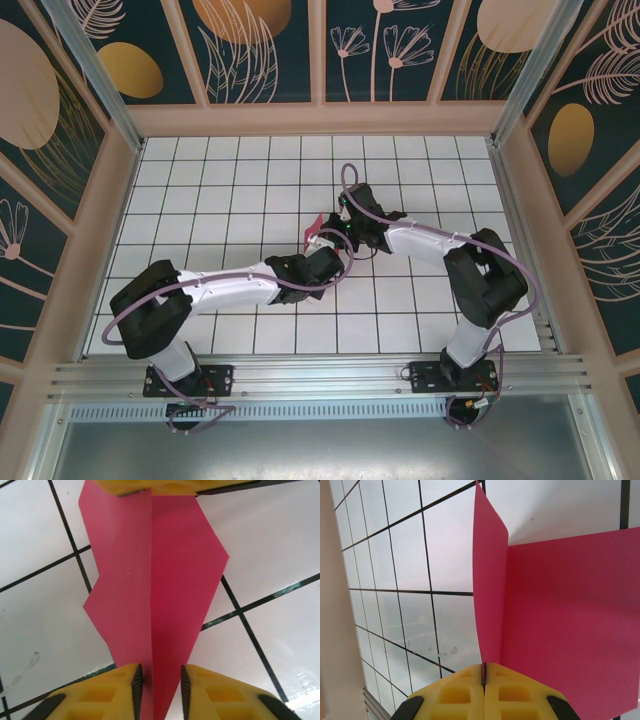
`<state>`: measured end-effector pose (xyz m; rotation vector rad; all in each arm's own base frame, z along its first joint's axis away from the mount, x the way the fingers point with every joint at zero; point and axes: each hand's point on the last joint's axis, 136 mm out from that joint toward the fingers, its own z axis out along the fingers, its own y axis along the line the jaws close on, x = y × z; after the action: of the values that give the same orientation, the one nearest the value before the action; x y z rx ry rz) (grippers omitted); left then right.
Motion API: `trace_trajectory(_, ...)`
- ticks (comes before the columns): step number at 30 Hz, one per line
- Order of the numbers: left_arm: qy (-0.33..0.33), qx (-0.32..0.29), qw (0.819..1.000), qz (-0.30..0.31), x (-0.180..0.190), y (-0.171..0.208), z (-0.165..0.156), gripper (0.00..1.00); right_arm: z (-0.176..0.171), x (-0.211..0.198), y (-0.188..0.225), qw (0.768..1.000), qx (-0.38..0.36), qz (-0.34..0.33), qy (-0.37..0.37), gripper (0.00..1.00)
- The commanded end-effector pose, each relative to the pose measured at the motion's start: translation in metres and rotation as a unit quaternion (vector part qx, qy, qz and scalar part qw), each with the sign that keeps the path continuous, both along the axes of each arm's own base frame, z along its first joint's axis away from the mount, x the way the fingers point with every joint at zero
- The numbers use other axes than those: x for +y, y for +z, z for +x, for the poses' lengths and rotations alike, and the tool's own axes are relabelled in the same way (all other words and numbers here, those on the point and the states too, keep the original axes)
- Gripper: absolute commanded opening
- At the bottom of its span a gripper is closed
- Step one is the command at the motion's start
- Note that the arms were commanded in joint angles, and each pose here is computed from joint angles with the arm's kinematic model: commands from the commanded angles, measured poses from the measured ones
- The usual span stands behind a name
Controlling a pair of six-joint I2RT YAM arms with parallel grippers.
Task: Fold a paper plane with a square sheet of paper (pick it up from the middle)
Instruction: Fourth fold the wing at the center of the table.
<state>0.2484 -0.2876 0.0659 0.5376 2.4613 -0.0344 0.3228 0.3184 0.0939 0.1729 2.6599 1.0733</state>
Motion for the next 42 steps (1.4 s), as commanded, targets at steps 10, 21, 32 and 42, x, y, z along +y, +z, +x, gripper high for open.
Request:
trace_trajectory(10, 0.008, -0.026, 0.999, 0.034, 0.005, -0.003, 0.01, 0.23, 0.001, 0.006, 0.0, 1.0, 0.0, -0.011, 0.007, 0.04)
trace_trajectory(21, -0.002, -0.022, 1.0, 0.015, -0.006, -0.006, 0.01, 0.11, 0.002, 0.006, -0.003, 1.0, 0.003, -0.013, 0.006, 0.04)
trace_trajectory(32, 0.002, -0.004, 0.999, -0.046, -0.019, -0.02, 0.004, 0.0, 0.0, 0.004, -0.004, 1.0, 0.001, -0.023, 0.011, 0.15)
trace_trajectory(42, 0.016, 0.005, 0.994, -0.109, -0.024, -0.027, -0.001, 0.0, 0.003, -0.015, 0.011, 0.999, -0.022, -0.027, 0.006, 0.4)
